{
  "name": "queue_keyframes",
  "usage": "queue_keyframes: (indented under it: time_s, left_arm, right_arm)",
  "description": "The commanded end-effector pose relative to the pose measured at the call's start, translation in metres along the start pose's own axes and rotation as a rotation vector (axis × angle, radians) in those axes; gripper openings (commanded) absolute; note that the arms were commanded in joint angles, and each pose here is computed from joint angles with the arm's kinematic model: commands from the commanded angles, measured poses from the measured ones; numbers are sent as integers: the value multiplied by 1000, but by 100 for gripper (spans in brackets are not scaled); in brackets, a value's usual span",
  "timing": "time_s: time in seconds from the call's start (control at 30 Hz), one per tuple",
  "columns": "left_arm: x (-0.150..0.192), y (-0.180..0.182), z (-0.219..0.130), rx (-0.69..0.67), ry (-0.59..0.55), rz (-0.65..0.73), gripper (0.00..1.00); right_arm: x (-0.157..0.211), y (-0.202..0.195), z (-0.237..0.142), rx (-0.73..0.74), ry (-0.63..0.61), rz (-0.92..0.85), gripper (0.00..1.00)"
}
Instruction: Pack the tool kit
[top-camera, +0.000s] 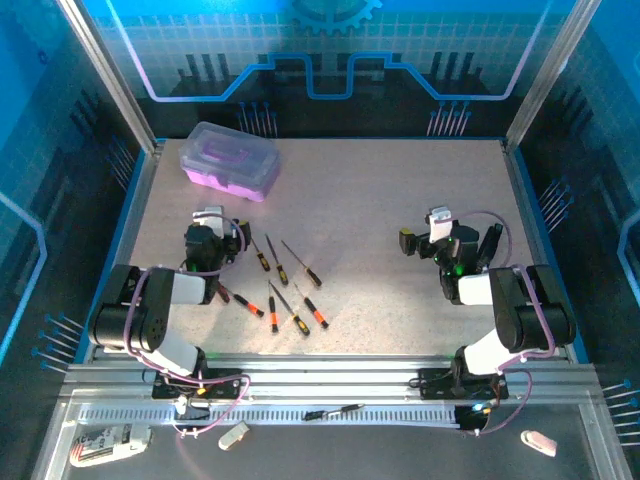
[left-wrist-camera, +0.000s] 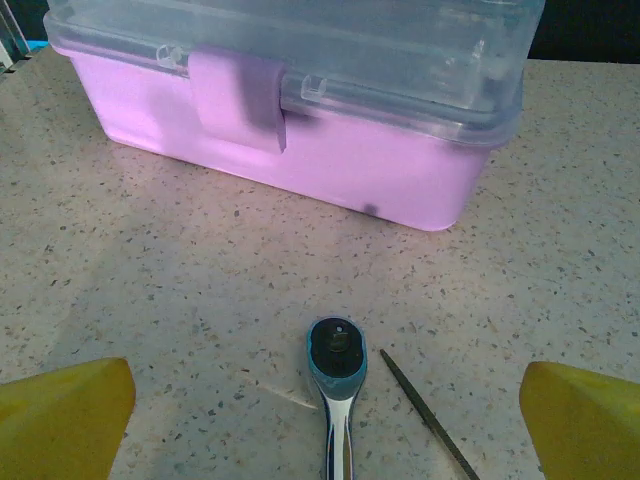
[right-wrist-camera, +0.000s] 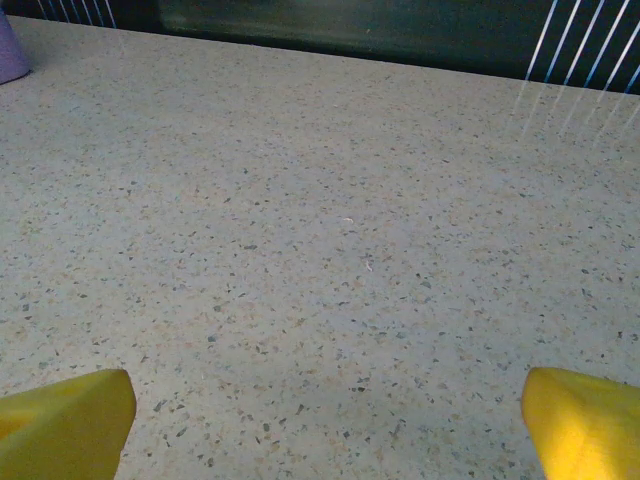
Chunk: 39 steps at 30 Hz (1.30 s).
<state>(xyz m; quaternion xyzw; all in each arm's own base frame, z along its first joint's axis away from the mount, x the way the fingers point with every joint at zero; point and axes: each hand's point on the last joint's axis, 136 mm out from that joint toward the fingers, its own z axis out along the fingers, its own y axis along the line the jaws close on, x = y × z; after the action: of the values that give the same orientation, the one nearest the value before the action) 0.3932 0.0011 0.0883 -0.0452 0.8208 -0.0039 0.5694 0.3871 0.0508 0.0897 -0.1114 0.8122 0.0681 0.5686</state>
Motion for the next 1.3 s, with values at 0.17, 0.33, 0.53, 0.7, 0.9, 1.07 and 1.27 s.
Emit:
queue_keyframes:
  time_s: [0.17,0.33,0.53,0.7,0.9,1.07,1.27]
  left_arm:
    - [-8,-2,2,18,-19,-5,99]
    - [-8,-2,2,18,-19,-5,99]
    - [-7,-2,2,18,-17,-5,99]
    - [-8,-2,2,18,-19,-5,99]
    - [-9,-2,2,18,-20,-6,99]
    - [-9,-2,2,18,-21,-7,99]
    - [-9,-2,2,18,-22,-5,99]
  right_arm:
    - [-11,-4,2,-1,-34,-16,100]
    - [-11,-3,2,-2,-33,-16,100]
    - [-12,-3,2,-2,-34,-16,100]
    - [-12,-4,2,-2,-35,-16,100]
    - [-12,-4,1,-3,-35,-10,100]
    - [-12,-4,2,-5,-35,-11,100]
    - [-11,-20,4,95,-11,15,100]
